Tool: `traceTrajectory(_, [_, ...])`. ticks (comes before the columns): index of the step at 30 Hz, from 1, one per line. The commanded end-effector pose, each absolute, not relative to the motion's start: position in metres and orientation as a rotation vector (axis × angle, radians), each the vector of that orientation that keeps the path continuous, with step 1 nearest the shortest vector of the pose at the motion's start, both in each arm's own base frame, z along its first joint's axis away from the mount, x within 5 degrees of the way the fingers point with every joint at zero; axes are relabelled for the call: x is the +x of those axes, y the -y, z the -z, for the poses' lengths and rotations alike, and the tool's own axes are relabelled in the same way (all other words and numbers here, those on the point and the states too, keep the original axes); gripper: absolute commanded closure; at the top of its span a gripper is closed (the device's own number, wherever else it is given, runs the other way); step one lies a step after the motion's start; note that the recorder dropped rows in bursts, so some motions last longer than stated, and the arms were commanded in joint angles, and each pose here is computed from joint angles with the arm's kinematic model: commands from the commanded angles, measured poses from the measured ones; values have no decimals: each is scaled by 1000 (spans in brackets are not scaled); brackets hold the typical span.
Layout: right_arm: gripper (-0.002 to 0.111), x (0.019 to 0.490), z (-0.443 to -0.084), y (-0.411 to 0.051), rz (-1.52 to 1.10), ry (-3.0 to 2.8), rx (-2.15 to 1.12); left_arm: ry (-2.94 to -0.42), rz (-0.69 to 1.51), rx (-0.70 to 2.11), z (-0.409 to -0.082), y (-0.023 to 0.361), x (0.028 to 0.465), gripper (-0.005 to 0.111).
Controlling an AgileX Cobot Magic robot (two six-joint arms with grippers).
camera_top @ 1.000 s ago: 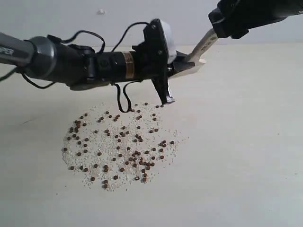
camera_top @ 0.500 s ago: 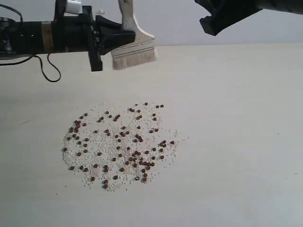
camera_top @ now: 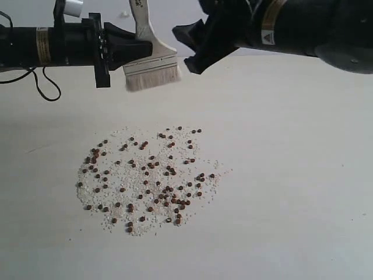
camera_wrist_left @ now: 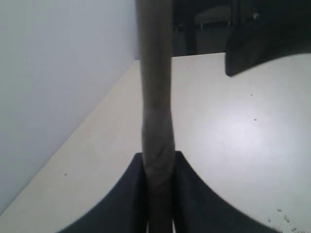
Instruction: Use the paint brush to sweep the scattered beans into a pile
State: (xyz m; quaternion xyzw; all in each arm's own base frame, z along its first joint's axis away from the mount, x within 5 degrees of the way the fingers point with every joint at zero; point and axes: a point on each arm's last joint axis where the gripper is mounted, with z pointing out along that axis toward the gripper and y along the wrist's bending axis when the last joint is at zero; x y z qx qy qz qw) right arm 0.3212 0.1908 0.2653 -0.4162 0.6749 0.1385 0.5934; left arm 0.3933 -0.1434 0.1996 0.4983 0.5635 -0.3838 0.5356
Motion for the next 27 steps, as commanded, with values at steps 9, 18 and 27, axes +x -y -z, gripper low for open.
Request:
traceTrajectory(9, [48, 356, -271, -194, -800, -1395, -1106, -1346, 939, 1161, -206, 137, 394, 107])
traceTrajectory(18, [48, 363, -279, -197, -840, -1344, -1081, -1307, 942, 1209, -206, 151, 388, 107])
traceTrajectory(27, [48, 355, -281, -201, -936, -1323, -1121, -1243, 968, 1307, -209, 179, 378, 107])
